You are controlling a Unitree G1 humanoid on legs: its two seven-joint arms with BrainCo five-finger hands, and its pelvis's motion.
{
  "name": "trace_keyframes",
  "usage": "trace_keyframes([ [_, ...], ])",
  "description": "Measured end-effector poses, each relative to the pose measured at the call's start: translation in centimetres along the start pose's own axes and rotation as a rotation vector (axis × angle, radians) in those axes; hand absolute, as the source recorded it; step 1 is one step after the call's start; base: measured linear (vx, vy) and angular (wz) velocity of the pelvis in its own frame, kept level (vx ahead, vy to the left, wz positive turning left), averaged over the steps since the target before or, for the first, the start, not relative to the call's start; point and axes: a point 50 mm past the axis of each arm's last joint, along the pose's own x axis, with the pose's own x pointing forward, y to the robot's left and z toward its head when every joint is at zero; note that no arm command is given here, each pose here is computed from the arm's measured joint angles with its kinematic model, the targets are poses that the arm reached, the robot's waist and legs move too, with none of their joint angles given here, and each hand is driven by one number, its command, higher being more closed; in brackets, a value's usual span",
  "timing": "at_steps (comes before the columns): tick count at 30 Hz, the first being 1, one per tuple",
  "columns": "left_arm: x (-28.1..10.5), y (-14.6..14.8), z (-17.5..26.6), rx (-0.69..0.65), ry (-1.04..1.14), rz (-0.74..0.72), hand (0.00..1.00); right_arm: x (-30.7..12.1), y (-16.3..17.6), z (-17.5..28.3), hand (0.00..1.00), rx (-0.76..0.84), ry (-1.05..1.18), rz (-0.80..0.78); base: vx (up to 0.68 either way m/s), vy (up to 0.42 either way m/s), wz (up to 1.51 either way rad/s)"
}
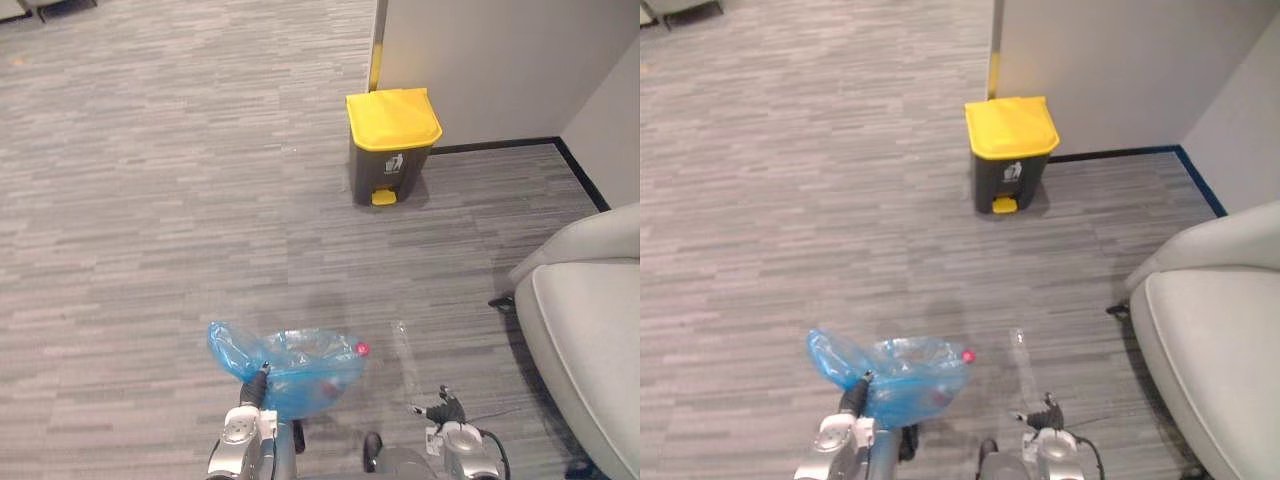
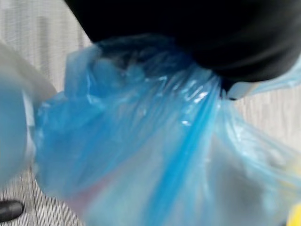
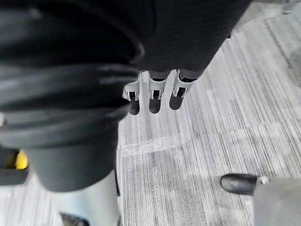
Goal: Gather rubbish on tea table into small bin, then transfer packed bag to large trash can.
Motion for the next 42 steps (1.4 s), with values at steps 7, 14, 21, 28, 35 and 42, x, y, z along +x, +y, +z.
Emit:
trace_keyframes([
  [7,-0.1,1.0,-0.7,0.061,0.029,0.011,1.00,0.0,0.9,0.6,0.00,-0.001,-0.022,0.037,0.42,0.172,-0.29],
  [14,0.5,2.6,0.7,0.077,-0.006,0.063,1.00,0.4,1.0,2.7,0.00,-0.042,-0.090,0.046,0.49,-0.110,0.09],
  [21,0.6,-0.1,0.5,0.003,0.007,0.014,1.00,0.6,-0.1,2.1,0.00,-0.060,-0.064,0.018,0.44,-0.172,0.11],
  [28,0.3,-1.2,0.9,-0.045,-0.021,-0.022,1.00,0.3,0.3,2.3,0.00,0.002,-0.075,0.011,0.33,0.047,-0.28],
  [35,0.3,-0.4,-0.1,-0.008,0.021,-0.012,1.00,-0.2,0.3,-0.9,0.00,0.006,0.039,0.003,0.41,0.235,-0.24],
  [42,0.3,1.1,-0.3,0.061,0.033,0.011,1.00,0.2,0.8,0.9,0.00,-0.002,-0.011,0.026,0.39,0.125,-0.08],
])
